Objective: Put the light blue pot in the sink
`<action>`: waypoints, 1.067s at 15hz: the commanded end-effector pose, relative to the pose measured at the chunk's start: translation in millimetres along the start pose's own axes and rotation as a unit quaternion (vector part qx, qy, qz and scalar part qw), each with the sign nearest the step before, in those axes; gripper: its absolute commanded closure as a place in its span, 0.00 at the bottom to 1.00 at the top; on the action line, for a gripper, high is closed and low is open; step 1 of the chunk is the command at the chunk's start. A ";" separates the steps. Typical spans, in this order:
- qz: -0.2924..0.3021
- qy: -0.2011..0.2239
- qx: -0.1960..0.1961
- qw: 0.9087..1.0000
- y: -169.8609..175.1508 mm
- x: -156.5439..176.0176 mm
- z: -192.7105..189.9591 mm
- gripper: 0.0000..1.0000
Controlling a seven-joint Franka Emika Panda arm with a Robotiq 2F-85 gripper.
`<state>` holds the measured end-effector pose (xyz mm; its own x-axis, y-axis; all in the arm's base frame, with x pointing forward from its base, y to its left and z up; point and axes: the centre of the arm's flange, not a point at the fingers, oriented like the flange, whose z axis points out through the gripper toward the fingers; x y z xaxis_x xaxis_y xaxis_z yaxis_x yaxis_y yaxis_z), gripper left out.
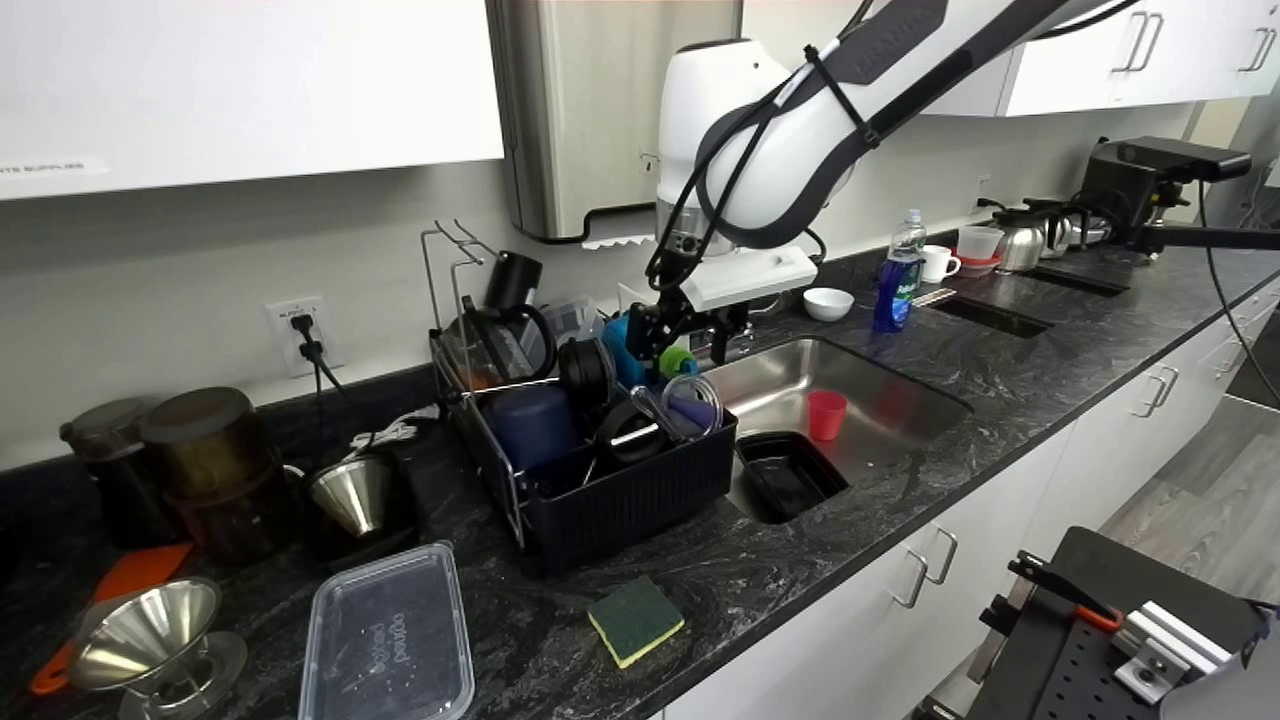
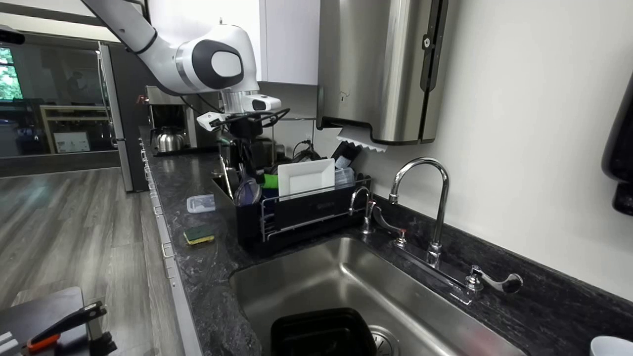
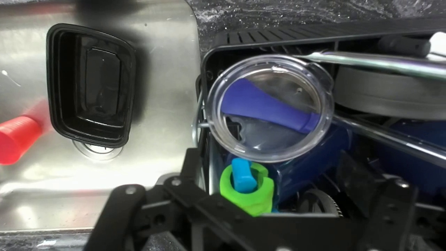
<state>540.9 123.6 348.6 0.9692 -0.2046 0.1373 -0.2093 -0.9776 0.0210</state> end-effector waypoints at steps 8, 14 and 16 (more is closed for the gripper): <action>-0.030 0.045 -0.006 0.999 -1.7 14.9 21.6 0.00; -0.035 0.060 -0.002 0.998 0.3 17.0 27.3 0.34; -0.039 0.061 -0.002 0.997 -1.0 16.2 26.1 0.48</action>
<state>557.0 117.4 327.1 0.9619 -0.1412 0.2343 -0.1528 -0.9877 0.0322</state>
